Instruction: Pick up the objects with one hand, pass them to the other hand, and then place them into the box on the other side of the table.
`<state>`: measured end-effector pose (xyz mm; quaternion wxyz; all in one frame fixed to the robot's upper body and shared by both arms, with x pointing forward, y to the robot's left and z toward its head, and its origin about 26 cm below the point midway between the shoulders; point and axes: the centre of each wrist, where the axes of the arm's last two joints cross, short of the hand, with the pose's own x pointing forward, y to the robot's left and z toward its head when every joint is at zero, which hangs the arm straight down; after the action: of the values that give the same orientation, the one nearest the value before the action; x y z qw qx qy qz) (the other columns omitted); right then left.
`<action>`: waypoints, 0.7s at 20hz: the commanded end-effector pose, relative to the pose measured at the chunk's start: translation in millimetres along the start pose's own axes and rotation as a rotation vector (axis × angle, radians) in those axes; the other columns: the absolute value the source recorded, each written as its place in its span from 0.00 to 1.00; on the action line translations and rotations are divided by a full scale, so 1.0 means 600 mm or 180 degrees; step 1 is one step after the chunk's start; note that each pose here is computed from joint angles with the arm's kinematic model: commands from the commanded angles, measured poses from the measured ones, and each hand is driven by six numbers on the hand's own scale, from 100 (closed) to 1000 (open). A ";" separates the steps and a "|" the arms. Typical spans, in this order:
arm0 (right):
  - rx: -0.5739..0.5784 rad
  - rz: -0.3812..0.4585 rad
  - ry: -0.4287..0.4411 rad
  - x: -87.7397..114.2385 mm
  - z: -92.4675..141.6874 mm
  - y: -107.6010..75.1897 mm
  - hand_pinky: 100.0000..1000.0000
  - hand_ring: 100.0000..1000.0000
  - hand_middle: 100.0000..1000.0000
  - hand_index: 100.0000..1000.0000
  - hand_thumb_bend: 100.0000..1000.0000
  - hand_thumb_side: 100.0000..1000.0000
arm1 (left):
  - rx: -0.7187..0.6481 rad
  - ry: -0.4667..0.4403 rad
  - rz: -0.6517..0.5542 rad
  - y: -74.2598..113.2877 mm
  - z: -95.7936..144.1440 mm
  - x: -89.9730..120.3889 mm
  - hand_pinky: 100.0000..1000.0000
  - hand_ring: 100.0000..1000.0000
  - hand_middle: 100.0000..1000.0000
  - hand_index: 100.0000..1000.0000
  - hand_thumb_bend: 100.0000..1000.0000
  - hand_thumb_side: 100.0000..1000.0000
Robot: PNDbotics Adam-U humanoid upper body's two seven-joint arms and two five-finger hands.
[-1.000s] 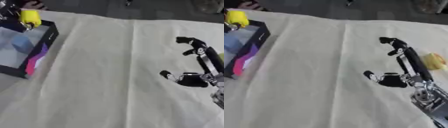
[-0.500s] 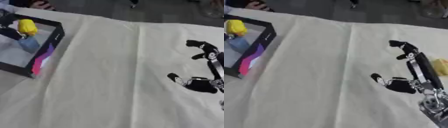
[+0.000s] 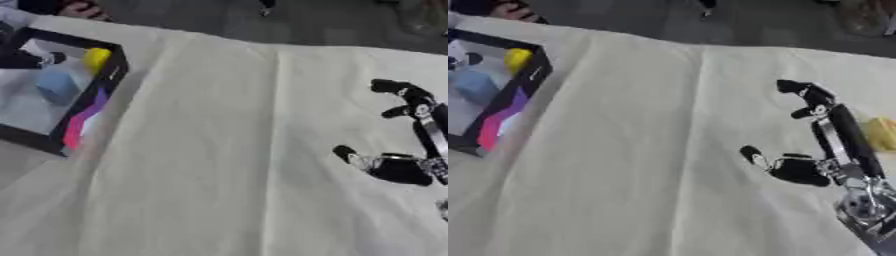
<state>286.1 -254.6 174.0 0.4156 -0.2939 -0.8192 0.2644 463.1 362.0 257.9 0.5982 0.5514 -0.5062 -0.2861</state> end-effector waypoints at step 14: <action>-0.0671 0.0621 0.0678 -0.020 -0.017 -0.100 0.63 0.90 0.77 0.85 0.58 0.06 | 0.0332 -0.0606 0.0507 0.048 0.038 0.082 0.75 0.75 0.65 0.75 0.25 0.33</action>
<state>287.1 -295.7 198.6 0.4531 -0.4170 -0.7657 0.1857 455.0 317.7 279.2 0.5551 0.5072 -0.6017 -0.2692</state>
